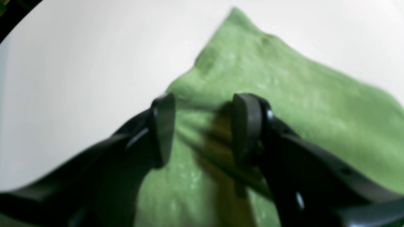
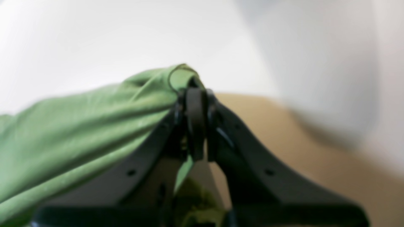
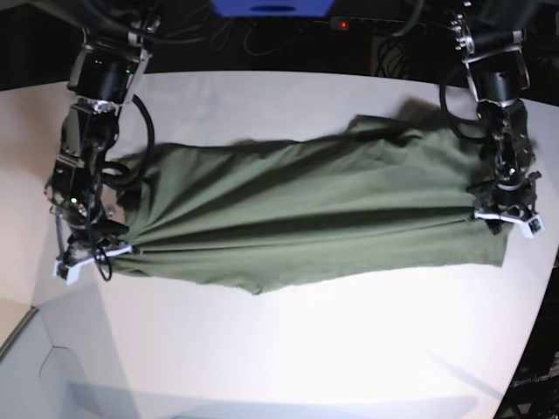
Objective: Layout the t-shirt on the table in an organized manner, then fold the t-shirt properly
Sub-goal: 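Hold the t-shirt with both grippers and stretch it apart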
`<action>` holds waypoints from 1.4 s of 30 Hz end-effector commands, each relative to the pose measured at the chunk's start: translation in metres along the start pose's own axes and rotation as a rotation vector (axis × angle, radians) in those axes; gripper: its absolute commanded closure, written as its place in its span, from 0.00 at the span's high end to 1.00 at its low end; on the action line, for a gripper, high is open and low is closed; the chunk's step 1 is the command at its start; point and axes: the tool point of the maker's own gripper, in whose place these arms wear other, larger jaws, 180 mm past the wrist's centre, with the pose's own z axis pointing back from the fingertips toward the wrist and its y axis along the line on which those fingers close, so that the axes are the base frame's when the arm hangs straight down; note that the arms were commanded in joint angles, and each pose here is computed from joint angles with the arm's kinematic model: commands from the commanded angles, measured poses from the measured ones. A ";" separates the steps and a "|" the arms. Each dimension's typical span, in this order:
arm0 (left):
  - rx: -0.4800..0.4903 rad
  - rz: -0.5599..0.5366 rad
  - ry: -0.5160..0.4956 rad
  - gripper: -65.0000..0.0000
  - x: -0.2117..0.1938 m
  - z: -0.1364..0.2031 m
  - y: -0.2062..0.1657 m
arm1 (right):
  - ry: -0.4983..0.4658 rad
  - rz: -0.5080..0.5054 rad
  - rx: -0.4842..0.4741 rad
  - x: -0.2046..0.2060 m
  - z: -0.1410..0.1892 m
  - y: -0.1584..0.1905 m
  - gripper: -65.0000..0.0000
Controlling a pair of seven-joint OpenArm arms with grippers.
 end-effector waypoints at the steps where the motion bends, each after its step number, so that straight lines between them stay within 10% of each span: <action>1: 0.026 -0.003 0.015 0.45 0.004 0.000 0.008 | -0.100 0.011 0.004 0.033 0.004 0.004 0.00; 11: -0.122 0.009 -0.174 0.46 0.094 0.028 -0.060 | -0.143 0.062 0.057 0.052 0.008 0.031 0.02; 16: -0.216 -0.018 -0.222 0.46 0.117 0.076 -0.094 | -0.174 0.075 0.072 0.072 0.024 0.037 0.30; 27: -0.231 -0.073 -0.035 0.46 0.008 0.162 -0.077 | -0.164 0.156 0.036 0.044 0.066 0.013 0.44; 42: -0.013 -0.060 0.092 0.46 -0.038 0.170 0.017 | -0.026 0.186 -0.005 -0.024 0.077 -0.015 0.44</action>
